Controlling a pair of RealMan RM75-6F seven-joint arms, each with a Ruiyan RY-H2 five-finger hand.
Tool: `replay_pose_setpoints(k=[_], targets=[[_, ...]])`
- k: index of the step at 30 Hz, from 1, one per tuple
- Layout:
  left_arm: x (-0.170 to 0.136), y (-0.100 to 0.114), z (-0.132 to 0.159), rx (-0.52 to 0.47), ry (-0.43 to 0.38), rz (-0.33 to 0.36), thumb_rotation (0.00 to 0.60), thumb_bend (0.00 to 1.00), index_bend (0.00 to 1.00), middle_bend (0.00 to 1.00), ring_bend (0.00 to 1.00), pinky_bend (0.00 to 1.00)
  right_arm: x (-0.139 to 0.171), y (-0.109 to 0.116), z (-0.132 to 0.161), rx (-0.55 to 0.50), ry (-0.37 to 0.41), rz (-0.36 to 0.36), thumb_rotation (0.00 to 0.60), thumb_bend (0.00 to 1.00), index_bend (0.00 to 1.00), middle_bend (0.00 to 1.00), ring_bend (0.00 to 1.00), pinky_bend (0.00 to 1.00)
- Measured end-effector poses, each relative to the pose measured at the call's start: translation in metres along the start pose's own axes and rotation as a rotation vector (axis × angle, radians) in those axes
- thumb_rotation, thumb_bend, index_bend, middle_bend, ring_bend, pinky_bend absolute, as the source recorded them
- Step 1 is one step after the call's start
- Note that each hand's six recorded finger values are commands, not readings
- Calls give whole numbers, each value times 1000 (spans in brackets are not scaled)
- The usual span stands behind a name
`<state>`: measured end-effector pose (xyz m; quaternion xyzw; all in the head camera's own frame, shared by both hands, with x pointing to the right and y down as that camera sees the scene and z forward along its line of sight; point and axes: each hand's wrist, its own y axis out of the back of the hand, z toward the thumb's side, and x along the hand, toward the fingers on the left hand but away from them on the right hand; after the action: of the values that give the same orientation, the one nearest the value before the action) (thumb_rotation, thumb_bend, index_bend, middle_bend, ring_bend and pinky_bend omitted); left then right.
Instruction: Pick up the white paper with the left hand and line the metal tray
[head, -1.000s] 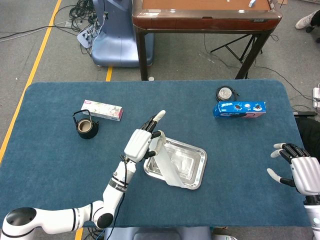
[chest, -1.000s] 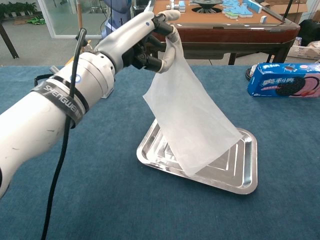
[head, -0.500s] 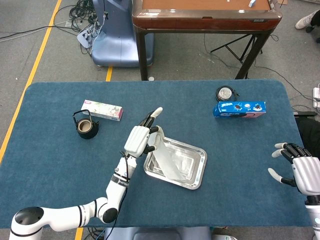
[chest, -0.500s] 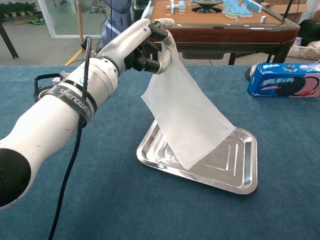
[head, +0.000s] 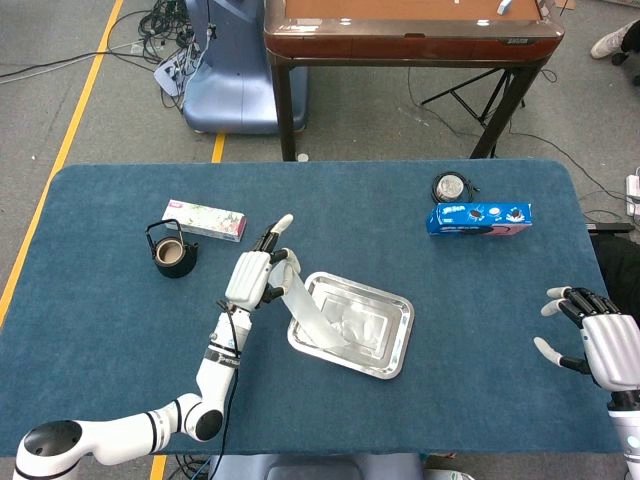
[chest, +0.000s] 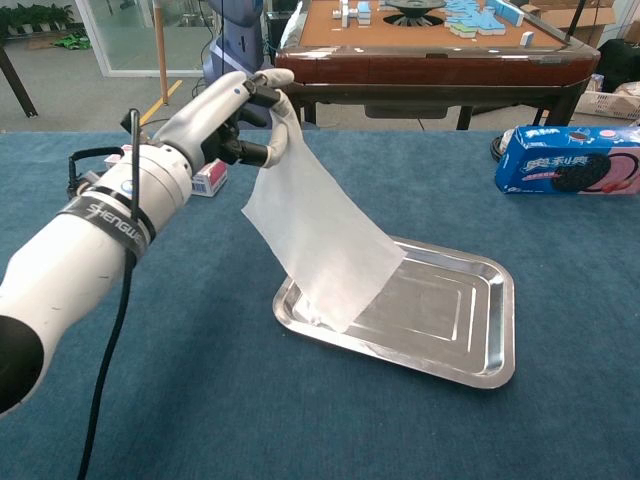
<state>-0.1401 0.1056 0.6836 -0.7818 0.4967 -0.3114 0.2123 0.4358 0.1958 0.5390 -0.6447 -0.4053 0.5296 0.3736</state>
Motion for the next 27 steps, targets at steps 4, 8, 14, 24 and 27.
replay_pose_setpoints(k=[4, 8, 14, 24, 27], targets=[[-5, 9, -11, 10, 11, 11, 600, 354, 691, 60, 0, 168, 0, -1, 1, 2, 2, 2, 600, 205, 447, 319, 240, 305], [-13, 17, -21, 32, 11, 15, 600, 354, 690, 60, 0, 168, 0, -2, 1, 4, 1, 3, 600, 204, 447, 319, 240, 305], [-24, 28, -30, 45, -1, 17, 600, 354, 668, 60, 0, 168, -1, -5, 2, 7, 3, 10, 600, 205, 447, 320, 240, 305], [-45, 37, -36, 105, -37, -15, 600, 335, 584, 59, 0, 168, -1, -5, 3, 10, 3, 8, 600, 204, 447, 319, 240, 305], [-52, 39, -36, 132, -57, -22, 600, 327, 575, 59, 0, 168, 0, -4, 3, 9, 3, 5, 600, 205, 447, 320, 240, 305]])
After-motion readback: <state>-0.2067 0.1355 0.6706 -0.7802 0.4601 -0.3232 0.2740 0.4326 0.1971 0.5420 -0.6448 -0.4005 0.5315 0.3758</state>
